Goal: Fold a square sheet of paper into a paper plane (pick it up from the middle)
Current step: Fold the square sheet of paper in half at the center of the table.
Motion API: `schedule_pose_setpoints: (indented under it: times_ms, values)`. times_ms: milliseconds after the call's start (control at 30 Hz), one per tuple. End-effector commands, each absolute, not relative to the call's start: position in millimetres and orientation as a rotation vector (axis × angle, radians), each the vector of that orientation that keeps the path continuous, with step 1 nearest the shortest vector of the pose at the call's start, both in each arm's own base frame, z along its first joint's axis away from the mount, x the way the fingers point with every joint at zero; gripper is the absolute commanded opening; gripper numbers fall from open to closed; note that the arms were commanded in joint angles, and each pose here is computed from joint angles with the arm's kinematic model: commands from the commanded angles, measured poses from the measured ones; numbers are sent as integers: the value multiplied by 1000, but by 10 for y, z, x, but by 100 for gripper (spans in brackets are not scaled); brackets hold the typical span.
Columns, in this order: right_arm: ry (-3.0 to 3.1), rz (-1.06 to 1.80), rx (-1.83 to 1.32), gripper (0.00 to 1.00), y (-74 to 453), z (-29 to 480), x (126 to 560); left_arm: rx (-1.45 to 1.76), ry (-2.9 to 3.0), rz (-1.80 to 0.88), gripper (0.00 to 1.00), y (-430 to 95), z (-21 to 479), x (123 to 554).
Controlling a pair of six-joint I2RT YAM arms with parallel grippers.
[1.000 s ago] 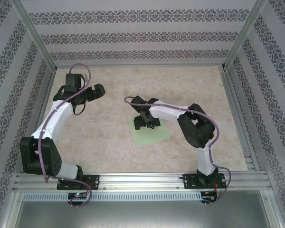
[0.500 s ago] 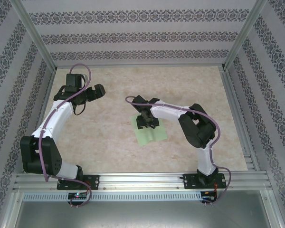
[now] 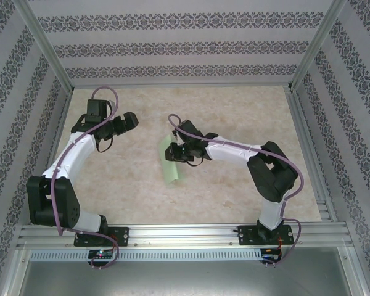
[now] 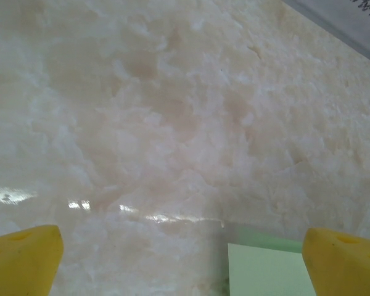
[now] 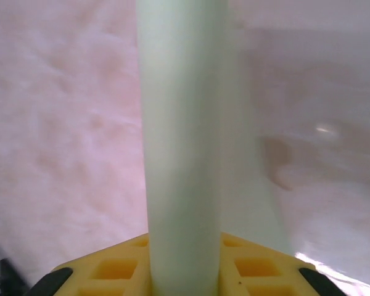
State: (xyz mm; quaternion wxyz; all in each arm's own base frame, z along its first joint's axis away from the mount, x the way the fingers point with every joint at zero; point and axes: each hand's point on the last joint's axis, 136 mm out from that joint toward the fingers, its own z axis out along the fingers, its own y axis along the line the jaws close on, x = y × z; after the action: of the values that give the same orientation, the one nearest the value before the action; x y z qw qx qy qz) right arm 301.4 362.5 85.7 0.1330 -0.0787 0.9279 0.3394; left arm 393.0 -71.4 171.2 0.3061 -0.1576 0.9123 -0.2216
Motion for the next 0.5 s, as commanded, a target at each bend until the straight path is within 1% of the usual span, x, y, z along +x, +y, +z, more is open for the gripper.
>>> schedule_pose_setpoints:
  times_ms: [0, 200, 333, 467]
  values:
    - [2571, 1251, -186, 25, 3789, 1104, 3068, -393, 2356, -699, 100, -878, 1837, 3937]
    - [2647, 1194, -85, 28, 3563, 751, 3130, -390, 2375, -801, 99, -1067, 1675, 3869]
    - [2725, 1001, -88, 30, 3366, 510, 3181, -393, 2401, -835, 99, -1168, 1554, 3829]
    - [2774, 867, -54, 34, 3164, 343, 3236, -382, 2417, -847, 99, -1250, 1510, 3809]
